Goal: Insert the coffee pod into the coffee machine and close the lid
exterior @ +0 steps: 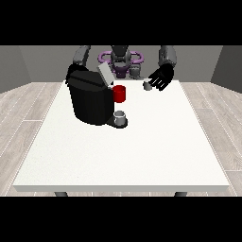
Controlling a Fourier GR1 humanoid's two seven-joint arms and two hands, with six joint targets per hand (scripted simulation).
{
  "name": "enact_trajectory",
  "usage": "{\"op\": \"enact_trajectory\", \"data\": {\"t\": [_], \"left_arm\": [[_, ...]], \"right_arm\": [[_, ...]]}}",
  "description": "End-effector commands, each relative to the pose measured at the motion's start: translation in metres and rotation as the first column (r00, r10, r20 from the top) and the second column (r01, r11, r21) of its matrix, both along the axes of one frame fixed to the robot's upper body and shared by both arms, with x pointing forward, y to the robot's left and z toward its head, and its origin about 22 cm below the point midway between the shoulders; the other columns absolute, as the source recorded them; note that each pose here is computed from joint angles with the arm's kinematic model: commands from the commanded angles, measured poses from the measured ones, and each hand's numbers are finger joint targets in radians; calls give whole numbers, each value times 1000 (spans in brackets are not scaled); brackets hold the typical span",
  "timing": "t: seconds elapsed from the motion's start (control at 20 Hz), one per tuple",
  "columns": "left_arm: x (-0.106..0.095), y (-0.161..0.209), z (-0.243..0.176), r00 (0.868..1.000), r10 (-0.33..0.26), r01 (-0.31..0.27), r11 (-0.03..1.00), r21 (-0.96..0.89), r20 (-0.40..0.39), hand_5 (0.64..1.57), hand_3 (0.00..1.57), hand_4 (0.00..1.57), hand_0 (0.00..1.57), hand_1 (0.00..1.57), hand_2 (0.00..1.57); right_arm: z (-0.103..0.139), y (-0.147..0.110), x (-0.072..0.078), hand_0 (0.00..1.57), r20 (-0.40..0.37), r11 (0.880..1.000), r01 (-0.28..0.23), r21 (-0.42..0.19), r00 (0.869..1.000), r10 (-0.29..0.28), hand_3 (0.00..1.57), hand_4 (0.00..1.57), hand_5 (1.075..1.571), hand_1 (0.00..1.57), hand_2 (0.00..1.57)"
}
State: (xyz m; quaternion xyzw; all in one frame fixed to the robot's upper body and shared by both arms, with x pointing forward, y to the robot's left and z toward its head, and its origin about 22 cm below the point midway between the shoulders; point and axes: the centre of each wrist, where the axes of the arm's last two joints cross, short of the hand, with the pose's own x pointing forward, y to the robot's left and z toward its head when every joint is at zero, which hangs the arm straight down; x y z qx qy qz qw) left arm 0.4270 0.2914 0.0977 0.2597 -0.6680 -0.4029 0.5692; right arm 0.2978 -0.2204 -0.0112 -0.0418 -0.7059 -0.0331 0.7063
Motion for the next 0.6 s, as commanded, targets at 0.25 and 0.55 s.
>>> {"op": "enact_trajectory", "data": {"t": [0.25,0.55], "left_arm": [[11,1,43,999,-14,15,1000,-7,39,1571,1281,537,1253,1253,1328],[25,-18,90,994,52,-46,996,-77,91,1571,1244,512,1272,1272,1307]], "right_arm": [[0,10,4,0,55,999,-44,26,998,43,0,489,1571,0,0],[18,9,14,0,99,997,-80,19,992,78,0,500,1571,0,0]]}}
